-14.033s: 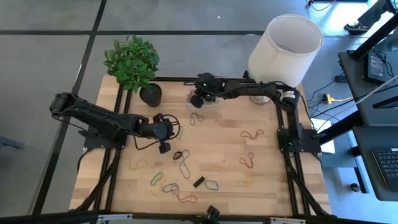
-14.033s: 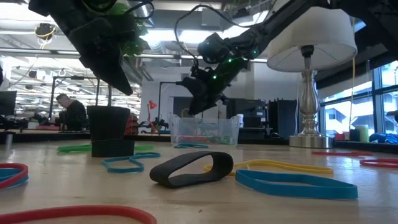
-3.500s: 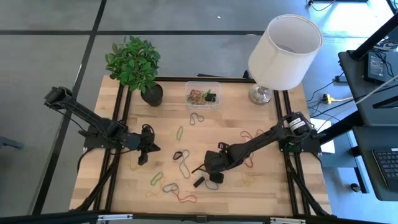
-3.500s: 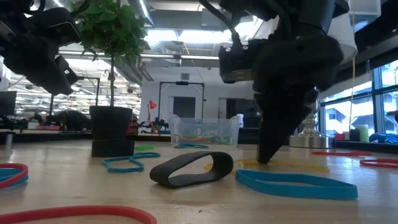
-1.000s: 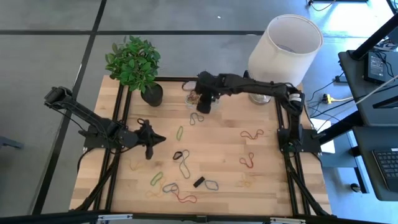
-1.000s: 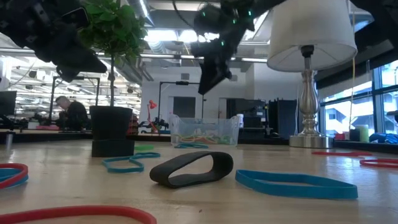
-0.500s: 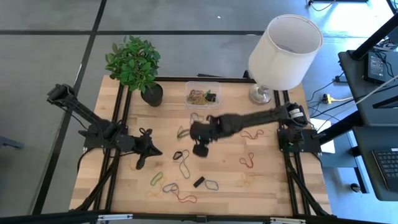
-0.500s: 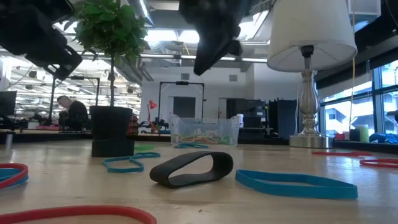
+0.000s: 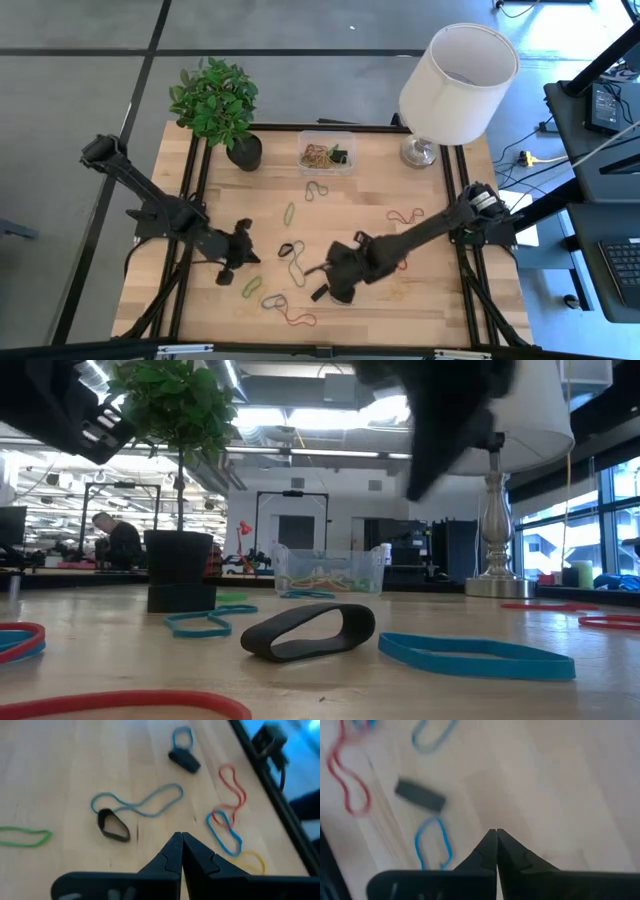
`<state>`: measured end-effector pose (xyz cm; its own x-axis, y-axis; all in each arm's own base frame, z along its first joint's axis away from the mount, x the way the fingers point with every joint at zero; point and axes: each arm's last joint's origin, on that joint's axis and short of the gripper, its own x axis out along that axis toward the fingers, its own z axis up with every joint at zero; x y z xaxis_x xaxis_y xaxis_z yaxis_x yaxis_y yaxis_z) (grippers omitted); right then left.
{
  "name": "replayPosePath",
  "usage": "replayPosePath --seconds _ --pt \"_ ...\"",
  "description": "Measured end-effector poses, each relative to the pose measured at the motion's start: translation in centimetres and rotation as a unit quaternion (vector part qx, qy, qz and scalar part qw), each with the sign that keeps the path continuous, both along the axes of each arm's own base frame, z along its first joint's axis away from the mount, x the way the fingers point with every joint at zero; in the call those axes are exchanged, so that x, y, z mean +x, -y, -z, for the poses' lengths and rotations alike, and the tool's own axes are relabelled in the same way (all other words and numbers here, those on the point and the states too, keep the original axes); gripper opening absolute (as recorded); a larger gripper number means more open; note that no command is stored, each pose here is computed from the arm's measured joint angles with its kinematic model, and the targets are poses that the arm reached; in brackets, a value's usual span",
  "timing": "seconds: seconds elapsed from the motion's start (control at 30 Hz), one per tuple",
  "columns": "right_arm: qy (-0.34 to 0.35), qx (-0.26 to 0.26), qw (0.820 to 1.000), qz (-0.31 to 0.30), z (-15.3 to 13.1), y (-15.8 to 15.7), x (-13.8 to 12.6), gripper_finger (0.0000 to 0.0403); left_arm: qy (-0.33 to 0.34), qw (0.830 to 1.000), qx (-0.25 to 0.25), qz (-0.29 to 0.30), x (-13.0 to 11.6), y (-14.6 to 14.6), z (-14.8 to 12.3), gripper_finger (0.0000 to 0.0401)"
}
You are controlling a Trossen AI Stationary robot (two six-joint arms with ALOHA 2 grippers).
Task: Pick and place rubber bands into bin
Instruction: Put the blue rubber band into the transparent bin
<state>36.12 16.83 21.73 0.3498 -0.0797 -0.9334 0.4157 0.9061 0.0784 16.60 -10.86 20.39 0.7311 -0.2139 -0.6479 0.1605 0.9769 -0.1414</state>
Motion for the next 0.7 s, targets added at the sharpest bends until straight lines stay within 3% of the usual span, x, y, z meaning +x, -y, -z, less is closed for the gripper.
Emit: replayPosePath --seconds 0.23,0.37,0.7 --pt "-0.047 0.003 0.999 -0.024 2.8 -1.4 -2.3 0.0002 -0.108 0.994 0.024 0.022 3.0 2.5 -0.2 0.0002" --pt "-0.026 0.018 0.998 -0.045 3.2 -2.1 -4.3 0.0002 -0.132 0.991 0.023 0.026 5.4 4.3 -0.2 0.0002" --pt "0.053 0.077 0.994 -0.063 2.2 -1.2 -13.6 0.0002 -0.201 0.979 0.008 -0.037 9.9 7.4 1.9 0.0002"
